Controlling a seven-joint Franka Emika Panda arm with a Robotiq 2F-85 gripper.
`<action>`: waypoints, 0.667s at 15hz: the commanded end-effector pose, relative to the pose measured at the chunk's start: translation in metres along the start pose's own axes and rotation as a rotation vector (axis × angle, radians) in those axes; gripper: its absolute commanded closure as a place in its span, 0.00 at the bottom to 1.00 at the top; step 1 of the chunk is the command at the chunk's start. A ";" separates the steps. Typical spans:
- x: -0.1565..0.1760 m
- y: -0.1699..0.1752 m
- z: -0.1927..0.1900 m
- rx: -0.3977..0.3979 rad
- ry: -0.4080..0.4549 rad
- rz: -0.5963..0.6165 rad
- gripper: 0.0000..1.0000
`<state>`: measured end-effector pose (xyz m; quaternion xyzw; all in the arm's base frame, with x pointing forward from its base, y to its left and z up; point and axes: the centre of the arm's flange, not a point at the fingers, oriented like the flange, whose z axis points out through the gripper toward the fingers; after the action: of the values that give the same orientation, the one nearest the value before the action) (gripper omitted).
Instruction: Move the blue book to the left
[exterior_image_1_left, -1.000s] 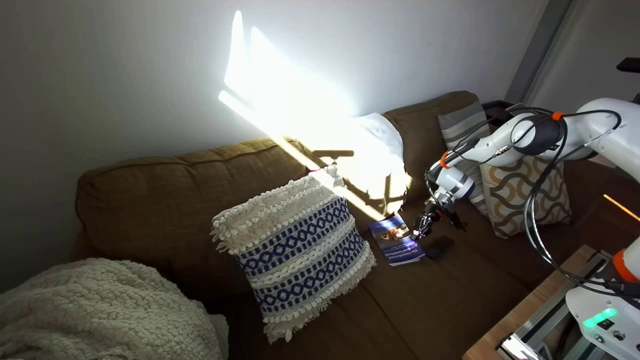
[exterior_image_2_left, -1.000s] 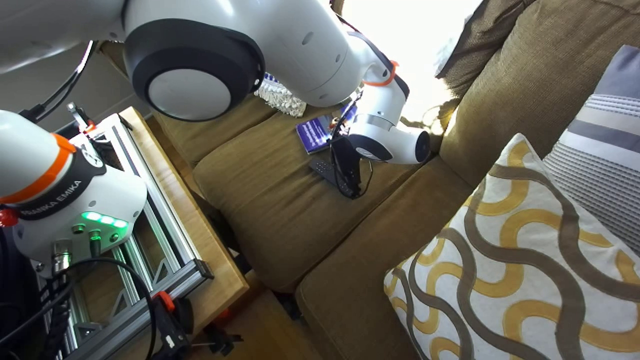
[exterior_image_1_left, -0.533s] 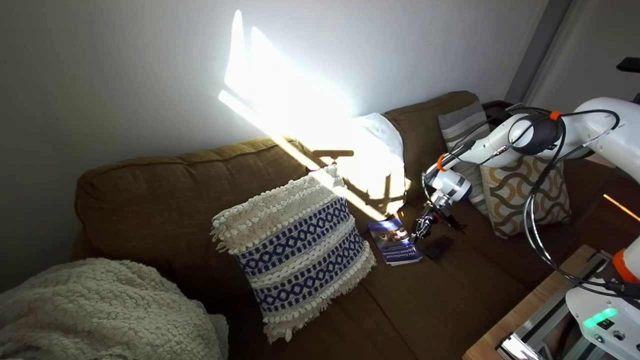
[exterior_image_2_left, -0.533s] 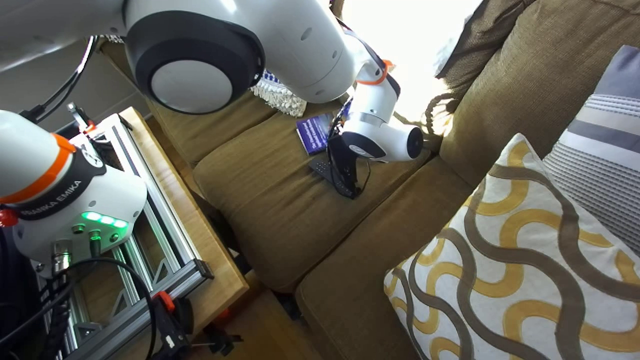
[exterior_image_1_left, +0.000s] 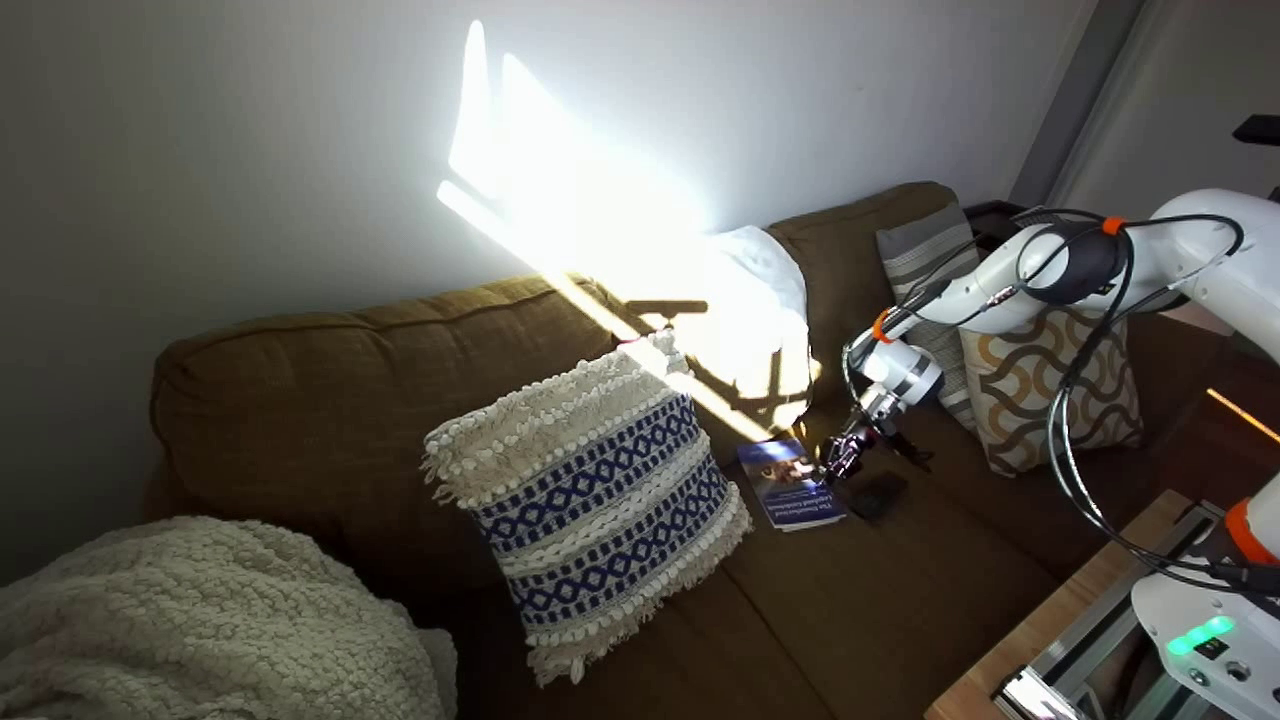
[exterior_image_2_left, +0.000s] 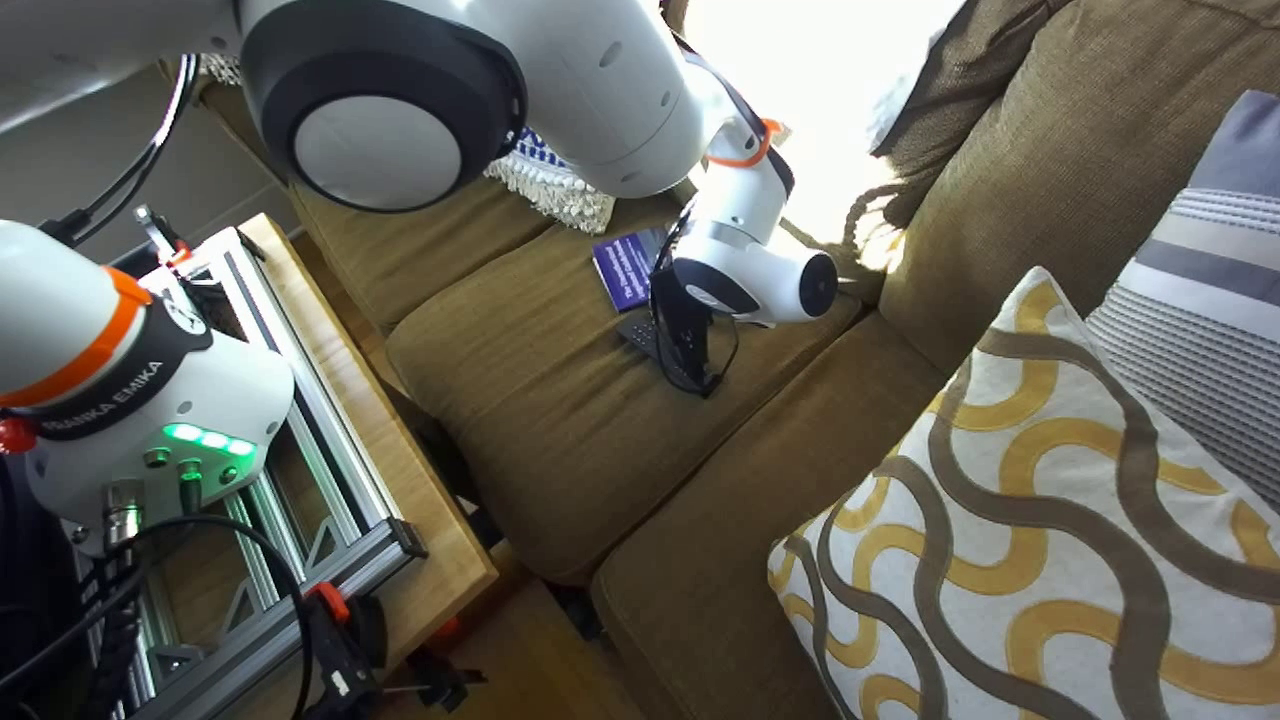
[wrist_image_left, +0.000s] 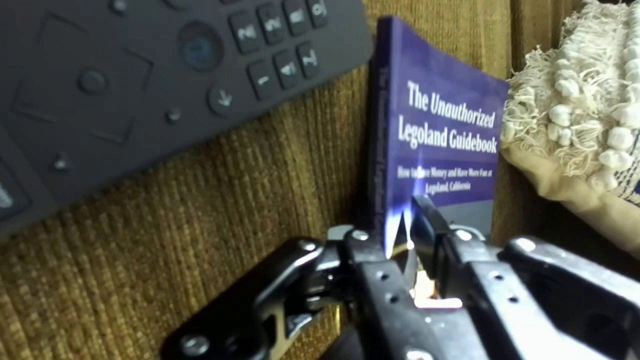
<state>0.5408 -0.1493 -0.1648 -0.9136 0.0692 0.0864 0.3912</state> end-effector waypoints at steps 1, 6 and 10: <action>-0.008 -0.013 -0.016 -0.024 0.055 0.029 0.43; -0.019 -0.033 -0.065 -0.036 0.089 0.053 0.05; -0.034 -0.051 -0.117 -0.038 0.119 0.064 0.00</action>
<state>0.5539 -0.1832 -0.0898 -0.9234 0.0981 0.0498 0.3677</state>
